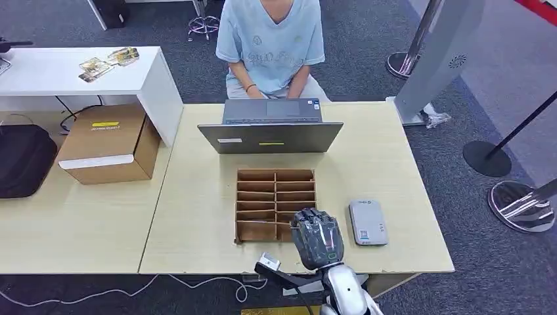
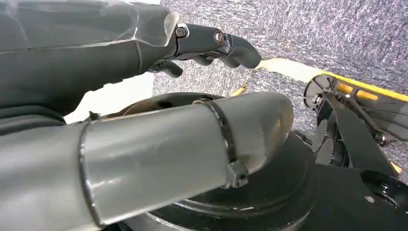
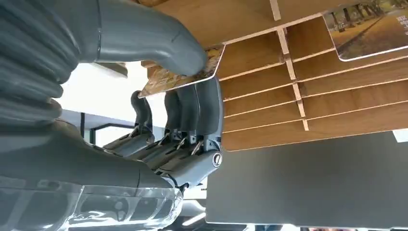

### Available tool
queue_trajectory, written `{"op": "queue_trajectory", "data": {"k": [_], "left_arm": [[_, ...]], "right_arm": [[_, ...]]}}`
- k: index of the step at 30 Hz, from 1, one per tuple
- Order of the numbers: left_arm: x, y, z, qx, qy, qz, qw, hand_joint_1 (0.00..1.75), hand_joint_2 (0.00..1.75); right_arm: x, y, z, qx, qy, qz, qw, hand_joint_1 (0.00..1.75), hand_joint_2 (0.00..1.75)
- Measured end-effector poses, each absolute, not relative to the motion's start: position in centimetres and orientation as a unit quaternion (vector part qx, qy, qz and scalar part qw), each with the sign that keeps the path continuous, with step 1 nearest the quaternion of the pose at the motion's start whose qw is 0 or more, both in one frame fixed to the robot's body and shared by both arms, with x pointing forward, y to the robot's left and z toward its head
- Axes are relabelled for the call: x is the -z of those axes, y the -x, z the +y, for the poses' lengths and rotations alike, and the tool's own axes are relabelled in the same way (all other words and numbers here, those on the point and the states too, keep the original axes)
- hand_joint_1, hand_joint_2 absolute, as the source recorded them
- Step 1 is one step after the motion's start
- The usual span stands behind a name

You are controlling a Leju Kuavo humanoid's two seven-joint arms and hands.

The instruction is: Pass the card to the sensor for recognition and then transmit it.

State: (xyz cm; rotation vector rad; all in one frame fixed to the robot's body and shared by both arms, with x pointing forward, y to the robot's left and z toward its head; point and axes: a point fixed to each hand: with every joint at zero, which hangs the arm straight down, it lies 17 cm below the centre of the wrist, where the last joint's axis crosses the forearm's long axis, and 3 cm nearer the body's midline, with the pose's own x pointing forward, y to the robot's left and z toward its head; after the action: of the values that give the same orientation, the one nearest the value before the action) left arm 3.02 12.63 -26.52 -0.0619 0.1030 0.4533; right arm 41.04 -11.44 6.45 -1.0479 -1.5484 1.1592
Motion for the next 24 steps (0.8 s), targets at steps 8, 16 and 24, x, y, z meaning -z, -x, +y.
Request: {"op": "queue_trajectory", "data": {"k": [8, 16, 24], "left_arm": [[26.54, -2.99, 12.69, -0.231, 0.030, 0.051, 0.971, 0.00, 0.00], [26.56, -3.07, 12.76, -0.235, 0.030, 0.048, 0.970, 0.00, 0.00], [26.56, -3.08, 12.77, -0.234, 0.030, 0.048, 0.971, 0.00, 0.00]], "right_arm": [[-6.45, -41.14, -11.46, -0.469, 0.424, -0.628, 0.454, 1.64, 1.75], [-6.59, -41.19, -11.45, -0.468, 0.426, -0.629, 0.452, 1.75, 1.75], [-6.88, -41.15, -11.34, -0.467, 0.429, -0.633, 0.444, 1.75, 1.75]]}}
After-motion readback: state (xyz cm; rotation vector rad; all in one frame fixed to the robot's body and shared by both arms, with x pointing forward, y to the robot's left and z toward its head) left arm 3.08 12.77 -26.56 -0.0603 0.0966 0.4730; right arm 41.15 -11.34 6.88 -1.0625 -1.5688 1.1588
